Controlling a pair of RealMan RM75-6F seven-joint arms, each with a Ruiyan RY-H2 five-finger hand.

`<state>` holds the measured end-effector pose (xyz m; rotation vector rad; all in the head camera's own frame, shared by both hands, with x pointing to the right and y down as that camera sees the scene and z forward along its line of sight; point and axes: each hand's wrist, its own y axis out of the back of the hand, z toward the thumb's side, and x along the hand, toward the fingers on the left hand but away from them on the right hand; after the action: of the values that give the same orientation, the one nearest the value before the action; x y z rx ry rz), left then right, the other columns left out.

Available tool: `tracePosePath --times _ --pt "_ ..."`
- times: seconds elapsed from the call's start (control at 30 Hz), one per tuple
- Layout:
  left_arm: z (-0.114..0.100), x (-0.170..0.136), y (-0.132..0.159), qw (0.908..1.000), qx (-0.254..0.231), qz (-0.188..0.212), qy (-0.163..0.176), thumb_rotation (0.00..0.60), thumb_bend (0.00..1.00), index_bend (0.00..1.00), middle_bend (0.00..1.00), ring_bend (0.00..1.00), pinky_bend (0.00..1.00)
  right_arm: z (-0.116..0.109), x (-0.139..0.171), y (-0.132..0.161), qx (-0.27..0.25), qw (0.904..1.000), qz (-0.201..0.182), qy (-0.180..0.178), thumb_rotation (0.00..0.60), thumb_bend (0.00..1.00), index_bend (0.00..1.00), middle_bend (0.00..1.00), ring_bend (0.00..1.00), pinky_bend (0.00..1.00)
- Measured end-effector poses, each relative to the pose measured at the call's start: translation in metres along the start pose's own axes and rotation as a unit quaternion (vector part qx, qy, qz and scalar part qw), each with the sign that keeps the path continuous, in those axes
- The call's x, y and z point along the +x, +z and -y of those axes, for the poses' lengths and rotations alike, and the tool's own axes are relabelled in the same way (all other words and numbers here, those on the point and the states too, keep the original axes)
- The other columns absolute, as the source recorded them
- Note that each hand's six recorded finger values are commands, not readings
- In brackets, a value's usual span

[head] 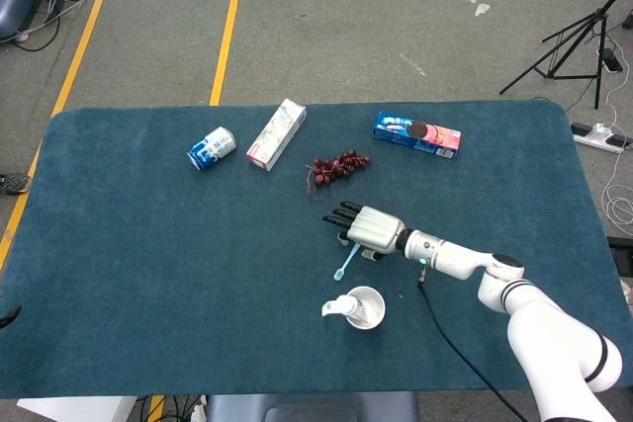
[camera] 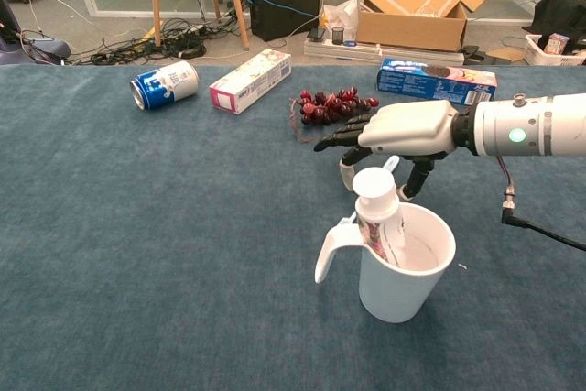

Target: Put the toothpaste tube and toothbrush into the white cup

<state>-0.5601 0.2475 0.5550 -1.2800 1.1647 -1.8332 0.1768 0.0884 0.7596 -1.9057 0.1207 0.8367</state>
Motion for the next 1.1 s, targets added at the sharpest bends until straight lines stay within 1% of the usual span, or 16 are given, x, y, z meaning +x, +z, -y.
tracePosePath --times 0.93,1.1 --pt "-0.003 -0.001 -0.001 1.0 -0.005 0.0 0.002 0.6 0.1 0.59 0.42 0.31 0.32 0.01 -0.011 0.004 -0.009 0.9999 0.001 0.012 0.6 0.27 0.4 0.01 0.0 0.08" --pt "-0.003 -0.001 -0.001 1.0 -0.005 0.001 0.003 0.6 0.1 0.59 0.42 0.31 0.32 0.009 -0.012 0.005 -0.01 0.9999 0.002 0.01 0.6 0.27 0.45 0.01 0.0 0.08"
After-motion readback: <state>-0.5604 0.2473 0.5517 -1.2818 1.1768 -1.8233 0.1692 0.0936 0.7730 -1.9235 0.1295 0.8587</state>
